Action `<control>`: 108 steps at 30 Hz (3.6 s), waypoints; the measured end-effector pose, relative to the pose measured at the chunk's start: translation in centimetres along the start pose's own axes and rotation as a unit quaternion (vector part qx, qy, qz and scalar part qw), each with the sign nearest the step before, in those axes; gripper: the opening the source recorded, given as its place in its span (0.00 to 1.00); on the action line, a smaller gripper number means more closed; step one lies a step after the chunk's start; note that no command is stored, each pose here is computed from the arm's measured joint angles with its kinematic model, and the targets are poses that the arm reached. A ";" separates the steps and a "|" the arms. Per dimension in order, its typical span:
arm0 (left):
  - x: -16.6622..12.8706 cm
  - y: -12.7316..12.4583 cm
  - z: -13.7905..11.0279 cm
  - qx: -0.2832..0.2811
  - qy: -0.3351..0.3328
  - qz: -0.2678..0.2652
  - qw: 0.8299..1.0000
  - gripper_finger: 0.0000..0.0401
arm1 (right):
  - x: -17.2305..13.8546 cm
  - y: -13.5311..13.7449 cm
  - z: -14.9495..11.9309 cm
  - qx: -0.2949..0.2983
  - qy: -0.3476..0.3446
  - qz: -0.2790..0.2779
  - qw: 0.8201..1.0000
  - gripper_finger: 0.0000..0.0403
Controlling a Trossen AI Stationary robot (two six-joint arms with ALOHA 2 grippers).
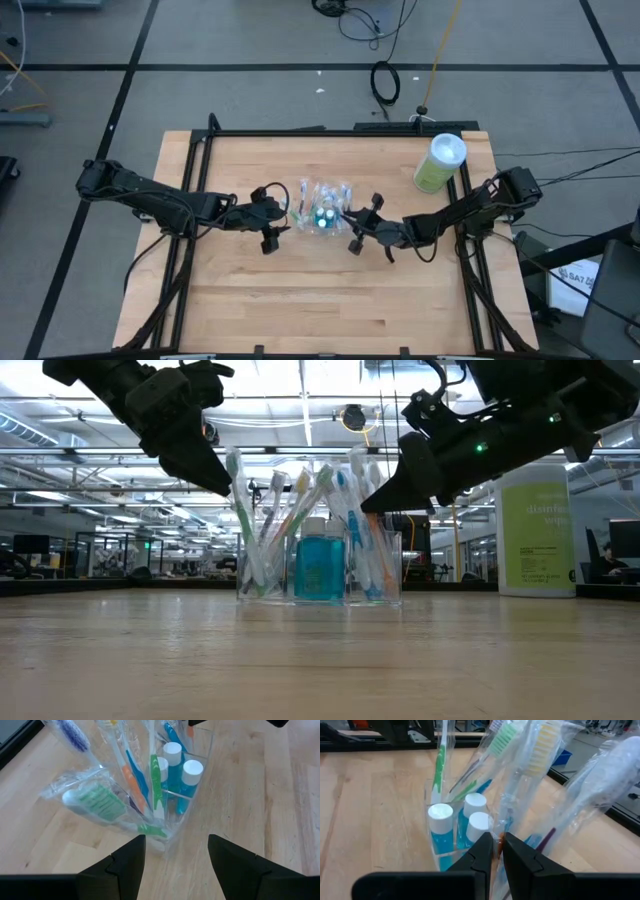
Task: Pick & Place toothbrushing station
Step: Put the orange toothbrush into the transparent organizer, then return to Home Position
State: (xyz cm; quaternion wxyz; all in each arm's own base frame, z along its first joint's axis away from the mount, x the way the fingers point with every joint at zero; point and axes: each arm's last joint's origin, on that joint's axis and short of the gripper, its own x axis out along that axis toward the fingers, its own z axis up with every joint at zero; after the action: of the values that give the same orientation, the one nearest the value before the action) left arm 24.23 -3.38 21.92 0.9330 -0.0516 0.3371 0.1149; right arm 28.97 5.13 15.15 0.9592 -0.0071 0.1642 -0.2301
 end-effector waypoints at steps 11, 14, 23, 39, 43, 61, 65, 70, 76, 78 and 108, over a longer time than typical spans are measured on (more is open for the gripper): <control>0.0 0.0 -0.1 -0.011 0.003 0.001 1.000 0.56 | 0.0 0.1 -0.5 -0.017 0.023 0.025 0.999 0.11; 0.0 0.0 0.0 -0.012 -0.002 0.000 1.000 0.56 | -0.2 0.3 -0.6 -0.018 0.022 0.032 0.999 0.17; 0.0 0.0 0.1 -0.009 -0.004 -0.001 1.000 0.56 | -0.6 0.4 0.1 -0.007 0.007 0.034 0.999 0.35; -9.3 0.0 1.4 0.023 -0.153 -0.095 0.983 0.56 | -9.3 -2.9 7.6 -0.038 -0.072 0.243 0.967 0.35; -12.8 1.1 0.8 0.067 -0.197 -0.112 0.972 0.56 | -12.2 -5.0 8.4 -0.042 -0.075 0.301 0.950 0.35; -13.9 4.9 -6.6 0.118 -0.333 -0.117 0.928 0.56 | -14.6 -10.7 -1.5 -0.021 -0.265 0.436 0.860 0.34; -14.0 5.4 -7.4 0.117 -0.344 -0.111 0.925 0.56 | -14.6 -11.5 -1.5 -0.003 -0.264 0.437 0.860 0.34; -13.5 5.8 -8.8 0.117 -0.345 -0.109 0.925 0.56 | -14.4 -12.1 -1.7 -0.010 -0.253 0.440 0.862 0.34; -12.4 5.7 -10.1 0.124 -0.338 -0.119 0.925 0.56 | -13.8 -12.6 -2.3 -0.007 -0.218 0.421 0.881 0.34; -12.2 5.5 -10.2 0.133 -0.345 -0.138 0.919 0.56 | -13.7 -12.8 -2.3 -0.002 -0.212 0.416 0.884 0.34; -7.7 5.1 -12.5 0.135 -0.367 -0.142 0.909 0.56 | -13.2 -13.0 -3.0 -0.023 -0.190 0.357 0.914 0.35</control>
State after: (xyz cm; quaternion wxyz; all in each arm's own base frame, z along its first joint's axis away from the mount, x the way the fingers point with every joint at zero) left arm 9.48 -1.97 17.21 0.9954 0.0738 -0.0276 -0.0546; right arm 11.27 -0.45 17.61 0.9902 -0.0132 -0.0244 0.1371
